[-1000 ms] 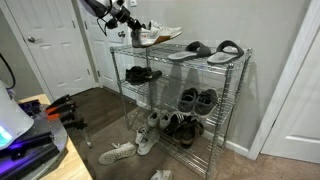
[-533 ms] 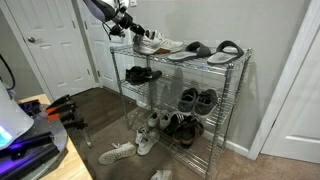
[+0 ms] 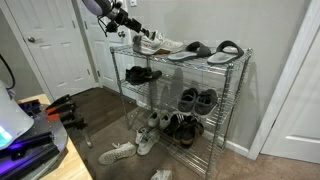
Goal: Remove the grey shoes from the middle rack and put them on the top rack
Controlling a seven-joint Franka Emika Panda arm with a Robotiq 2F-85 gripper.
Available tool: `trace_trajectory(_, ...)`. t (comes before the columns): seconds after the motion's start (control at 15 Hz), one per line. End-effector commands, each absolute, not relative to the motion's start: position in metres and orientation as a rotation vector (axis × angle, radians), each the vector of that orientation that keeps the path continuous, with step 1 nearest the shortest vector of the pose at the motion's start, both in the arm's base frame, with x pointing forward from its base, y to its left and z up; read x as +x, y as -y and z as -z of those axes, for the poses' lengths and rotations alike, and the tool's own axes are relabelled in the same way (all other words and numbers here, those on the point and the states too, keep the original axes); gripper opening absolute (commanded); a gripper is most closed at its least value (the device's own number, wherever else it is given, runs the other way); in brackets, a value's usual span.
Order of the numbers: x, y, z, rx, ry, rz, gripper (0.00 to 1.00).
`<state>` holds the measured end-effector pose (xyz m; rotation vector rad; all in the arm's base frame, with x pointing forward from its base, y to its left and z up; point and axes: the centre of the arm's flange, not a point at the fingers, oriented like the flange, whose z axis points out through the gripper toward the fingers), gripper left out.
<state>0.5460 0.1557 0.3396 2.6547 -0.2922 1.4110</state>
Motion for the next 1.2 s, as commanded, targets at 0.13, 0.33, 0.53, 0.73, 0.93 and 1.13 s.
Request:
trace_trajectory(0.13,0.486,-0.157,-0.37,2.567,0.248,-1.482,1.0)
trace_trajectory(0.33,0.467,-0.152,-0.382,2.519,0.26,-1.521,1.0)
trace_trajectory(0.53,0.454,-0.144,-0.389,2.474,0.28,-1.564,1.0)
trace_trajectory(0.73,0.469,-0.146,-0.391,2.48,0.282,-1.542,1.0)
trace_trajectory(0.93,0.46,-0.142,-0.394,2.459,0.293,-1.558,1.0)
trace_trajectory(1.13,0.459,-0.141,-0.394,2.458,0.293,-1.558,1.0)
